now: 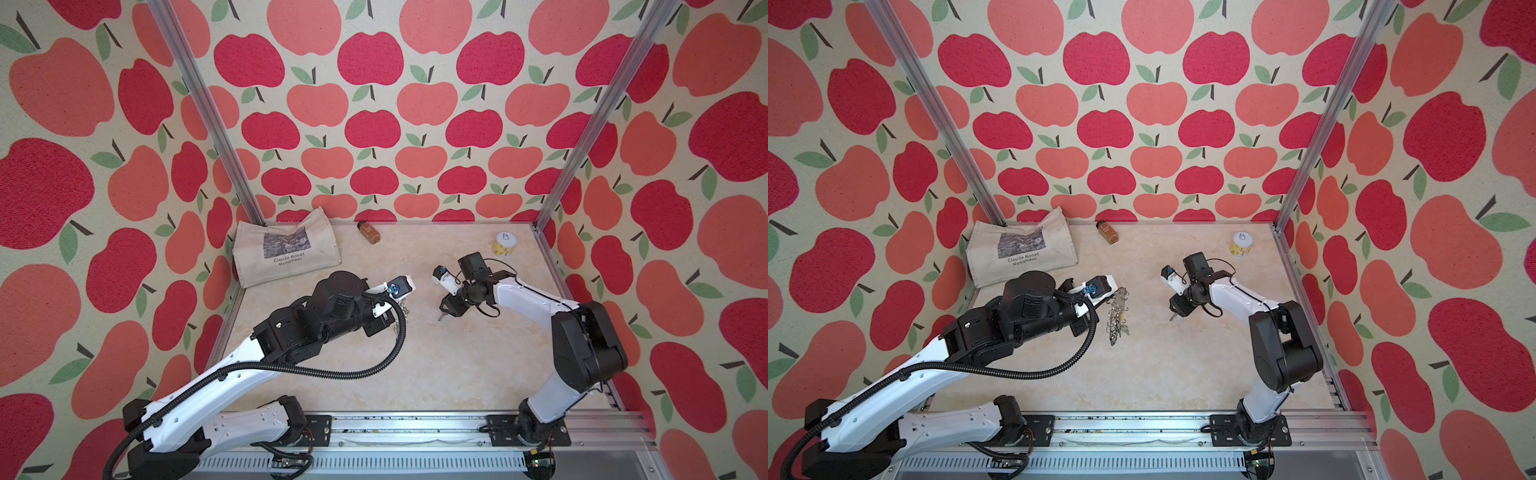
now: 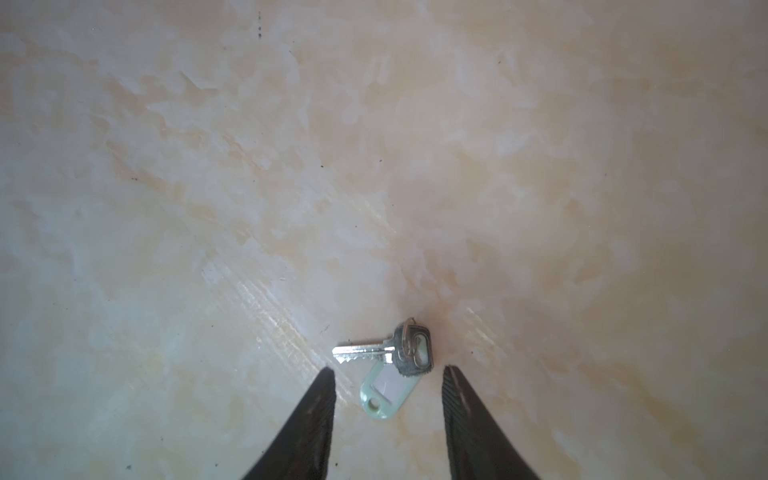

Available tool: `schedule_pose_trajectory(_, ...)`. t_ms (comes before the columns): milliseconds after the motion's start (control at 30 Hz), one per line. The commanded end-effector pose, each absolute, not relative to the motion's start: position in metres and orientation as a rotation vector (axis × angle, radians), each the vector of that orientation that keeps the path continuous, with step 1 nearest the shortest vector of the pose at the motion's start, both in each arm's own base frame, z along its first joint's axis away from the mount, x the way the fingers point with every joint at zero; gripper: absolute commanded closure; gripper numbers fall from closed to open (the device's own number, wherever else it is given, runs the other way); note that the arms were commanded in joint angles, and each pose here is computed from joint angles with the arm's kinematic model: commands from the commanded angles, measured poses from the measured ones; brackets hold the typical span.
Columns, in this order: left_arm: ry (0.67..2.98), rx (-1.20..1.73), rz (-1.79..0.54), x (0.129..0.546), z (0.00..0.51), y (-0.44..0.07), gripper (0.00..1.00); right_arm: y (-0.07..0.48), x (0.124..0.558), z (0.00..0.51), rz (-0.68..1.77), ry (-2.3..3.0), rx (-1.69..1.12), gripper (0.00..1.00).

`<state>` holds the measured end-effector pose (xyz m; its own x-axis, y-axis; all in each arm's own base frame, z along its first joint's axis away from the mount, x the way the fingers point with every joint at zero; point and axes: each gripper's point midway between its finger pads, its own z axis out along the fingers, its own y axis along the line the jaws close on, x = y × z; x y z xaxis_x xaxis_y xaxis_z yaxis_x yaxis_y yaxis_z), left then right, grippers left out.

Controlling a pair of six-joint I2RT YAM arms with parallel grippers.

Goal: Put the keys on the keyring
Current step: 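Lower the open right gripper over the key with pale green tag, then close the right gripper on the key's tag and lift it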

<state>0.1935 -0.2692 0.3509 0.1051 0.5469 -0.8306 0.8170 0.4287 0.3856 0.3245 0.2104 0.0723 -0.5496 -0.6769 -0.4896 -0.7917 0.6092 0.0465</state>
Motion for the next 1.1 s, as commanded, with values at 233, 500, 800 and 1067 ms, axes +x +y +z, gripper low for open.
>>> schedule_pose_trajectory(233,1.525,1.180,-0.322,0.186,0.374,-0.262,1.00,0.202,0.329,0.052,0.213,2.476,-1.216,0.59)
schedule_pose_trajectory(500,1.526,1.180,-0.313,0.185,0.375,-0.261,1.00,0.205,0.324,0.045,0.169,2.446,-1.297,0.63)
schedule_pose_trajectory(800,1.528,1.182,-0.308,0.186,0.374,-0.261,1.00,0.206,0.324,0.033,0.109,2.456,-1.339,0.68)
schedule_pose_trajectory(1067,1.529,1.182,-0.305,0.186,0.373,-0.261,1.00,0.206,0.325,0.030,0.104,2.459,-1.343,0.79)
